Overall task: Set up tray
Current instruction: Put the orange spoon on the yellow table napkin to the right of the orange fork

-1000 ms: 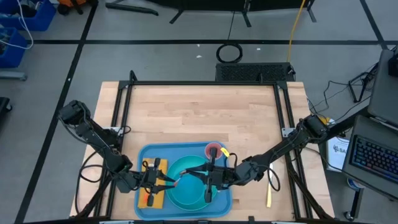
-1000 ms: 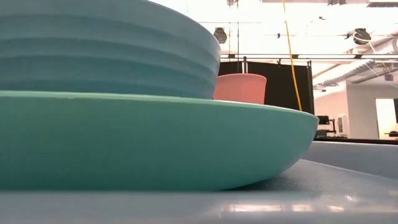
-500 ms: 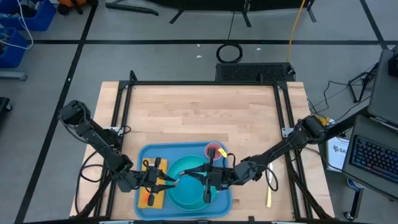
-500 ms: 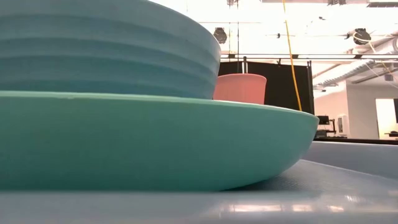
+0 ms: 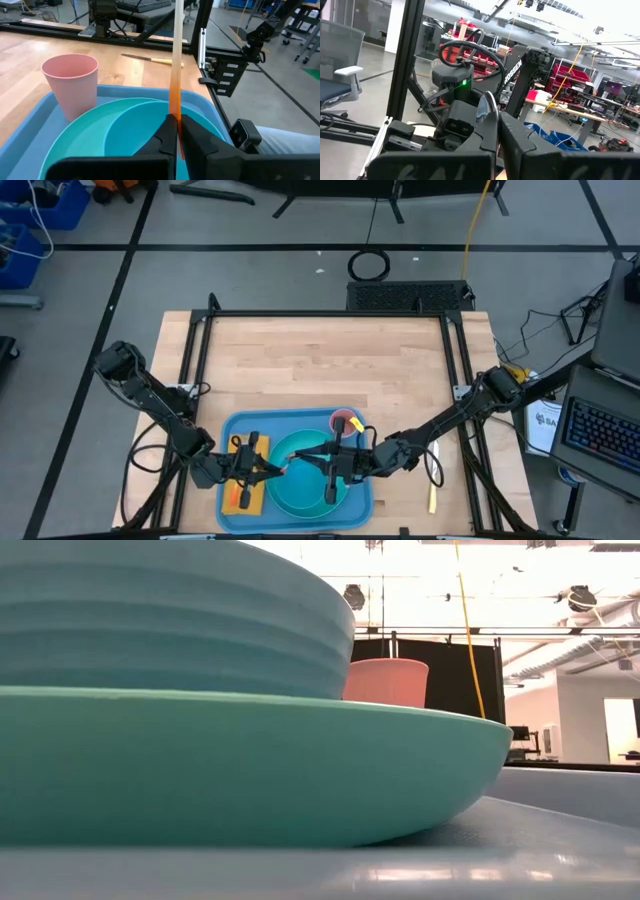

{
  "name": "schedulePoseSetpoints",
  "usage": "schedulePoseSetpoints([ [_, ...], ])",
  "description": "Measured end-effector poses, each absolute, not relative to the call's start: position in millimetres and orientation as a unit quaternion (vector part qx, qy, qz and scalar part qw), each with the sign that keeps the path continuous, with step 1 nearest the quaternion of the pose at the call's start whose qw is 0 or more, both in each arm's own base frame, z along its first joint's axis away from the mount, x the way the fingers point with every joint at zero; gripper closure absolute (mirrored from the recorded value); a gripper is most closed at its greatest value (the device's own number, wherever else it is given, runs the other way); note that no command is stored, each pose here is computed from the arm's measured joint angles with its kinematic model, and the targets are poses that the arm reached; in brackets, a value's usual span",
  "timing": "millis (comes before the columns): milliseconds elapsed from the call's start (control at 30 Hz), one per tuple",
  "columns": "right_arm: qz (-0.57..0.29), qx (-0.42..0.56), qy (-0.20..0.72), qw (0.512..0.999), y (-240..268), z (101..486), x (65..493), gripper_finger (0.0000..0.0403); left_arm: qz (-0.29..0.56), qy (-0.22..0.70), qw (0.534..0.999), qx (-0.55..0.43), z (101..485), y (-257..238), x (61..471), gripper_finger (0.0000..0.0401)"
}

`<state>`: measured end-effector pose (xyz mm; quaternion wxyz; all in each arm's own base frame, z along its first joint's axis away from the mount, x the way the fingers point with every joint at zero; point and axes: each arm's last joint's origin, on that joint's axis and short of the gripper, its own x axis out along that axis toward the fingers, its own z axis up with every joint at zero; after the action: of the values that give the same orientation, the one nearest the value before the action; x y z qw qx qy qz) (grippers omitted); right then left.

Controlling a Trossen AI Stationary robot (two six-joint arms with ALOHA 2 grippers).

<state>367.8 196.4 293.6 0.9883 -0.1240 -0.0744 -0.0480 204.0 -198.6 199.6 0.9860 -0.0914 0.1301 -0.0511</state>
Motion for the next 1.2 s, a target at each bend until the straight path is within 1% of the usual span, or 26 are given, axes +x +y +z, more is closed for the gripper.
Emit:
schedulePoseSetpoints([
  [67, -0.048, -0.124, -0.074, 0.988, 196, 294, 368, 0.0403, -0.053, 0.13, 0.986, -0.089, 200, -199, 203, 0.0393],
  [267, -0.045, -0.127, -0.071, 0.988, 197, 293, 367, 0.0399, -0.059, 0.128, 0.987, -0.08, 200, -202, 201, 0.0395],
  [800, -0.037, -0.145, -0.067, 0.987, 205, 292, 364, 0.033, -0.049, 0.117, 0.99, -0.065, 201, -211, 190, 0.0397],
  [1067, -0.038, -0.156, -0.066, 0.985, 205, 292, 363, 0.0307, -0.055, 0.103, 0.991, -0.065, 204, -216, 184, 0.0397],
  [1200, -0.039, -0.156, -0.066, 0.985, 205, 292, 364, 0.0298, -0.037, 0.096, 0.993, -0.062, 204, -218, 181, 0.0397],
])
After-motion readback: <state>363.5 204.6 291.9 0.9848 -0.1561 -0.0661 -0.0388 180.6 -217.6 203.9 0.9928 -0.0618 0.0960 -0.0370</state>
